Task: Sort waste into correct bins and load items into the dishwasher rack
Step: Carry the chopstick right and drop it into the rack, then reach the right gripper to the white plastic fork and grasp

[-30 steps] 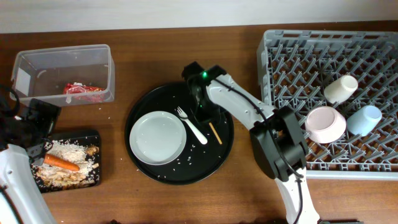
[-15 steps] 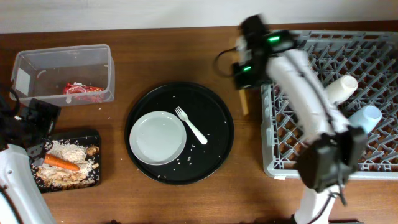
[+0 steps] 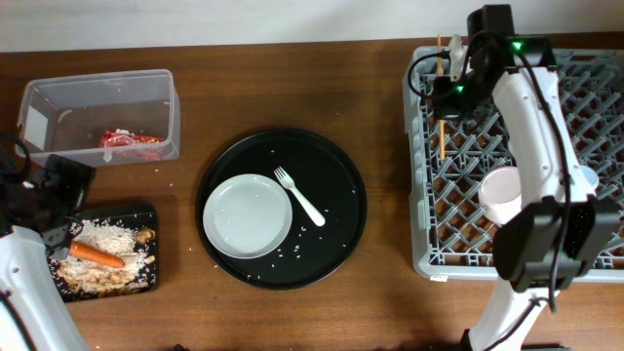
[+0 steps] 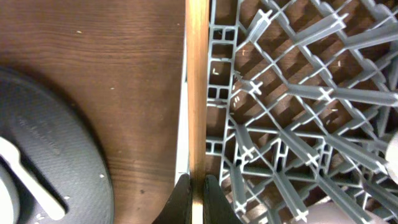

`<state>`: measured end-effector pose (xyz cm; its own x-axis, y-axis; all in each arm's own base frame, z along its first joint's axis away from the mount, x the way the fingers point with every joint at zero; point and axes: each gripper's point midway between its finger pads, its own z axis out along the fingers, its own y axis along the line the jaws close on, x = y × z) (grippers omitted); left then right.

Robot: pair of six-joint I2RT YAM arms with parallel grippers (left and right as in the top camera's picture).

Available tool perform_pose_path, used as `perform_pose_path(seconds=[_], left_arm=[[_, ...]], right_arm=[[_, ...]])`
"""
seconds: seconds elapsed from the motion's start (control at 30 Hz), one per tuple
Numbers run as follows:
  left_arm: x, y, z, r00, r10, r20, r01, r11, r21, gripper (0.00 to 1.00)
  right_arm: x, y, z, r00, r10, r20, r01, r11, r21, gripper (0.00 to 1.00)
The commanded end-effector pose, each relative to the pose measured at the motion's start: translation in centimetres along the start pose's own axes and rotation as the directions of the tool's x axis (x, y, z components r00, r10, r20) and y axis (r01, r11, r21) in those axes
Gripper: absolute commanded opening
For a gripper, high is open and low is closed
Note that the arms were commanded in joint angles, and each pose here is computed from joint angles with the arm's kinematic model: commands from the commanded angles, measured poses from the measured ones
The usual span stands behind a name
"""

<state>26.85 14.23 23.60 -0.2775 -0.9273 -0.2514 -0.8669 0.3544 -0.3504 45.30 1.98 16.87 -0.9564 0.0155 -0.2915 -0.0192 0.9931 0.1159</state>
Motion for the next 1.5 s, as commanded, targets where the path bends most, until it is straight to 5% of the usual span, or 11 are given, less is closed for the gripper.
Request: perform_pose_path(seconds=[0.0, 0.1, 0.2, 0.33, 0.53, 0.67, 0.77, 0.83, 1.13, 1.47], left_arm=[[-0.2, 0.2, -0.1, 1.0, -0.017, 0.008, 0.017, 1.0, -0.006, 0.99], [-0.2, 0.2, -0.1, 1.0, -0.017, 0.008, 0.017, 1.0, -0.006, 0.99], [-0.2, 0.2, -0.1, 1.0, -0.017, 0.008, 0.017, 1.0, -0.005, 0.99], [-0.2, 0.2, -0.1, 1.0, -0.017, 0.008, 0.017, 1.0, -0.005, 0.99], [-0.2, 0.2, -0.1, 1.0, -0.017, 0.008, 0.017, 1.0, -0.005, 0.99], [-0.2, 0.2, -0.1, 1.0, -0.017, 0.008, 0.017, 1.0, -0.006, 0.99], [-0.2, 0.2, -0.1, 1.0, -0.017, 0.008, 0.017, 1.0, -0.005, 0.99], [-0.2, 0.2, -0.1, 1.0, -0.017, 0.008, 0.017, 1.0, -0.006, 0.99], [-0.2, 0.2, -0.1, 1.0, -0.017, 0.008, 0.017, 1.0, -0.005, 0.99], [-0.2, 0.2, -0.1, 1.0, -0.017, 0.008, 0.017, 1.0, -0.006, 0.99]], right_arm=[[-0.3, -0.7, 2.2, 0.999, -0.011, -0.031, 0.012, 1.0, 0.025, 0.04], [-0.2, -0.8, 3.2, 0.999, -0.009, -0.047, 0.01, 1.0, 0.023, 0.14], [-0.1, -0.8, 3.3, 0.999, -0.009, -0.053, 0.01, 1.0, 0.024, 0.39], [0.5, -1.0, 3.3, 0.997, -0.006, -0.075, 0.009, 0.999, 0.039, 0.5], [1.5, 0.4, 0.8, 0.997, -0.008, -0.082, 0.008, 1.0, -0.002, 0.51], [2.0, 5.8, -3.1, 0.997, -0.08, -0.017, 0.077, 0.986, -0.149, 0.55], [2.9, 10.9, -4.5, 0.985, -0.17, 0.008, 0.167, 0.956, -0.243, 0.88], [4.1, 14.2, -4.2, 0.969, -0.248, -0.003, 0.238, 0.936, -0.261, 0.99], [9.5, 22.6, 2.4, 0.858, -0.494, -0.141, 0.461, 0.861, -0.212, 1.0], [11.7, 23.3, 10.0, 0.826, -0.499, -0.262, 0.506, 0.862, -0.045, 0.92]])
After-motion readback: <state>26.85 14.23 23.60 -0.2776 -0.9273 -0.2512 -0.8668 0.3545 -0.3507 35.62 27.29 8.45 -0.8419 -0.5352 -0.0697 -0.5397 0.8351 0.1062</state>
